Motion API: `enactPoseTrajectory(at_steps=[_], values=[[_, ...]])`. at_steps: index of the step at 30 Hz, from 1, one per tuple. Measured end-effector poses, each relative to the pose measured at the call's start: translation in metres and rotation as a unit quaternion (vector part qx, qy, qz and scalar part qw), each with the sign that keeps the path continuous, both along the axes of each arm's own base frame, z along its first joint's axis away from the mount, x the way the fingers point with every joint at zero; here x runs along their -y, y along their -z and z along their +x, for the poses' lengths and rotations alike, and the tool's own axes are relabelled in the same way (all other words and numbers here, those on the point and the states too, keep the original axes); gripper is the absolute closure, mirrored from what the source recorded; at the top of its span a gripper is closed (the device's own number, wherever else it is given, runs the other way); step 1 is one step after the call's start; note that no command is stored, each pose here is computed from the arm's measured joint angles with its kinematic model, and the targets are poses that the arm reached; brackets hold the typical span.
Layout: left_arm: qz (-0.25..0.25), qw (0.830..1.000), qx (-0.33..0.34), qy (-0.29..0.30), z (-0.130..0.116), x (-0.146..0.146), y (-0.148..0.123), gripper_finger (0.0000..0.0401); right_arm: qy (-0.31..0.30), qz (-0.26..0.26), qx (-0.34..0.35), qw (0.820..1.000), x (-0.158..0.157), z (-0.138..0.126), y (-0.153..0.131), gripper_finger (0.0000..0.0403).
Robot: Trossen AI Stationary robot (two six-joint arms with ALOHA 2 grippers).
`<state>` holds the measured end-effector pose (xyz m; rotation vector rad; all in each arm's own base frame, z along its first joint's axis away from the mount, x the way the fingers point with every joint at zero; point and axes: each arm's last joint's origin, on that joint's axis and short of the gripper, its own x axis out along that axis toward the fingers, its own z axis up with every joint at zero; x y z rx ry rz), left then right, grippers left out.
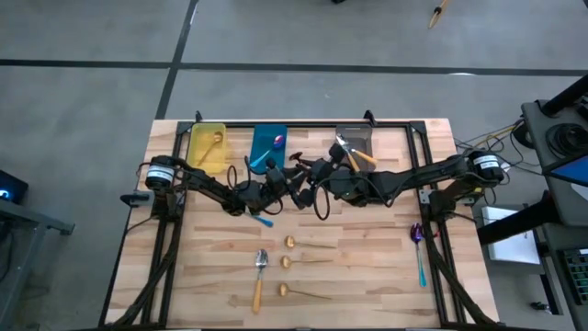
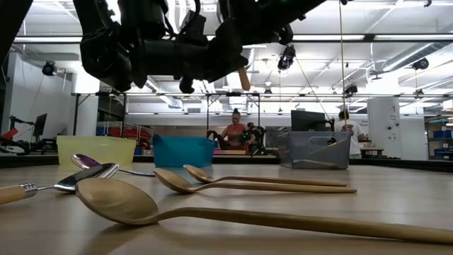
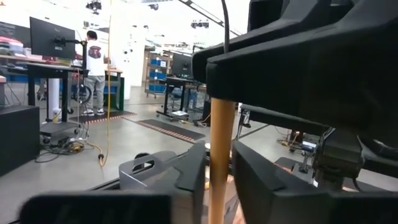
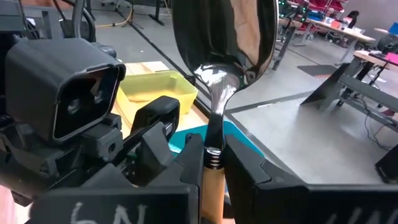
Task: Sort silverware by color (type)
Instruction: Put the yellow spoon into the black bin
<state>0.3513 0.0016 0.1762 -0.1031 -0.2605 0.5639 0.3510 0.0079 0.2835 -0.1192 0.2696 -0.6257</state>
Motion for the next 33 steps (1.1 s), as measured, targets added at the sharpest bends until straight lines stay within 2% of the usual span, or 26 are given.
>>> enactPoseTrajectory(at_steps=[6, 11, 16, 20, 24, 26, 30, 33], values=[[-0.01, 1.0, 0.008, 0.007, -0.001, 0.002, -0.001, 0.0268, 0.0, -0.003, -0.007, 1.0, 0.001, -0.009, -0.011, 0.0373], [-0.01, 1.0, 0.012, 0.008, -0.013, 0.002, -0.008, 0.0227, 0.008, 0.026, -0.048, 0.998, 0.012, -0.018, -0.042, 0.0373], [0.022, 1.0, 0.004, -0.001, -0.036, 0.001, -0.021, 0.0209, -0.004, 0.112, -0.103, 0.988, 0.043, -0.024, -0.078, 0.0373], [0.053, 0.999, 0.001, -0.014, -0.06, -0.001, -0.035, 0.0207, -0.01, 0.194, -0.144, 0.97, 0.078, -0.032, -0.09, 0.0373], [0.086, 0.996, 0.001, -0.035, -0.084, -0.005, -0.049, 0.0207, -0.012, 0.29, -0.167, 0.942, 0.117, -0.039, -0.089, 0.0373], [0.099, 0.994, 0.001, -0.044, -0.095, -0.007, -0.053, 0.0207, -0.012, 0.343, -0.184, 0.921, 0.135, -0.042, -0.081, 0.0373], [0.104, 0.993, 0.007, -0.057, -0.113, -0.008, -0.059, 0.0207, -0.013, 0.437, -0.226, 0.87, 0.164, -0.047, -0.061, 0.0372], [0.102, 0.992, 0.008, -0.069, -0.123, -0.009, -0.06, 0.0207, 0.017, 0.484, -0.277, 0.83, 0.183, -0.055, -0.046, 0.037]])
